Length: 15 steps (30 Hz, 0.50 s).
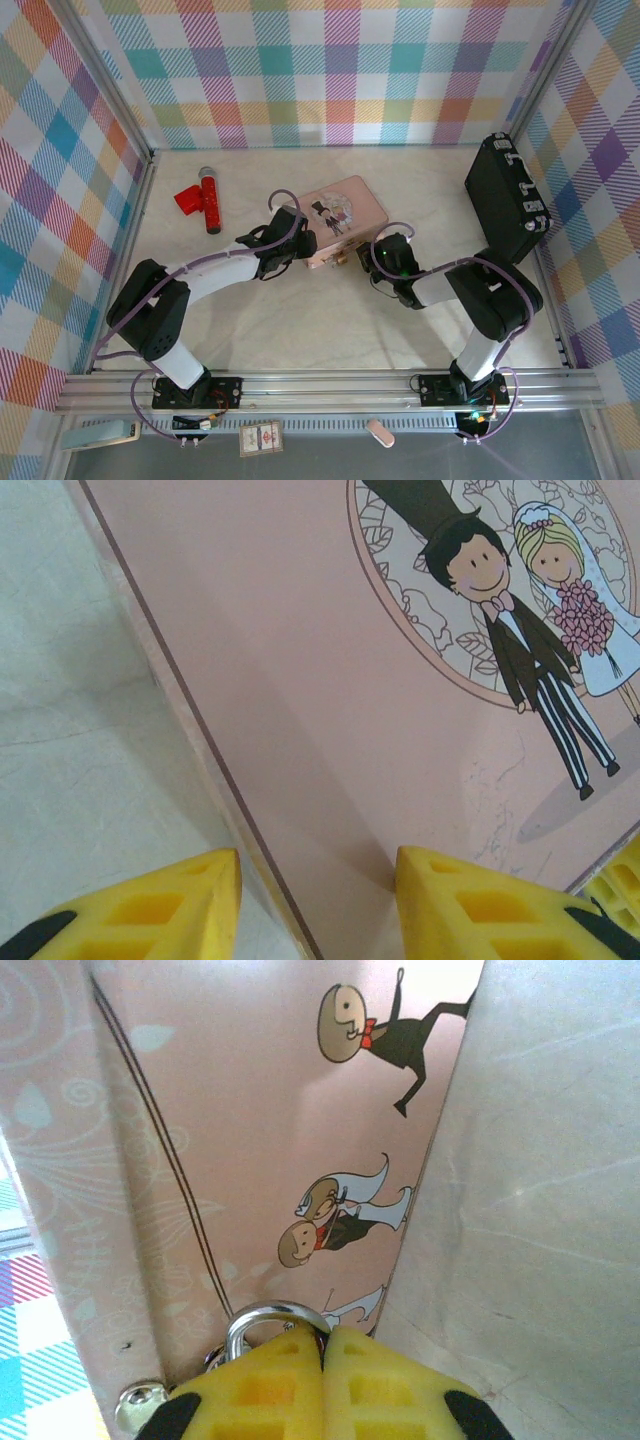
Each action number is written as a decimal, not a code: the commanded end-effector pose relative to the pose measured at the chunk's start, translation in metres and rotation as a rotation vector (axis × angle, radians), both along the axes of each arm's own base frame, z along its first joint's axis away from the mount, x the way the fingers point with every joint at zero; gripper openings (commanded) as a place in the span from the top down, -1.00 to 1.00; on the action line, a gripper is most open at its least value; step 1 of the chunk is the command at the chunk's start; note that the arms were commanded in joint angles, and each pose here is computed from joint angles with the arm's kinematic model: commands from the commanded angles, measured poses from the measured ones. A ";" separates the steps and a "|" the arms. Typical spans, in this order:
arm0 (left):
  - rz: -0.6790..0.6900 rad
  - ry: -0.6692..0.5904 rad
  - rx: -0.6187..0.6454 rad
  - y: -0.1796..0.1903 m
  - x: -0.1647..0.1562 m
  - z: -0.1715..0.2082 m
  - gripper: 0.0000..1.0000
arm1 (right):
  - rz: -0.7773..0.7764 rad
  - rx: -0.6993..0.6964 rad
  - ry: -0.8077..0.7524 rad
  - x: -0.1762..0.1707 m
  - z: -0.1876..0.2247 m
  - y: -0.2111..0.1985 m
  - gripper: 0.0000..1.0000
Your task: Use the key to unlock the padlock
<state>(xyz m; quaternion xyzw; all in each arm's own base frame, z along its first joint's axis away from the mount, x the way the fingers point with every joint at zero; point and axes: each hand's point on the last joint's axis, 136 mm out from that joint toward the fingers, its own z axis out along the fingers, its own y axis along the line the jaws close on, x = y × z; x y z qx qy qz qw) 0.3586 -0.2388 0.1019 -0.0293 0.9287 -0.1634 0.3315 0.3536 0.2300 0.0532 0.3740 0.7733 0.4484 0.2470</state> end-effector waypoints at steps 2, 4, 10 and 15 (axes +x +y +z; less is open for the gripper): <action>-0.027 0.097 0.090 0.013 -0.027 -0.021 0.13 | -0.031 -0.010 0.044 -0.006 -0.010 -0.011 1.00; -0.025 0.092 0.087 0.014 -0.028 -0.020 0.13 | -0.039 -0.016 0.044 -0.005 -0.010 -0.015 1.00; -0.031 0.107 0.099 0.014 -0.029 -0.023 0.06 | -0.064 -0.039 0.051 -0.005 -0.011 -0.030 1.00; -0.034 0.100 0.095 0.013 -0.028 -0.021 0.03 | -0.074 -0.050 0.055 -0.006 -0.010 -0.037 1.00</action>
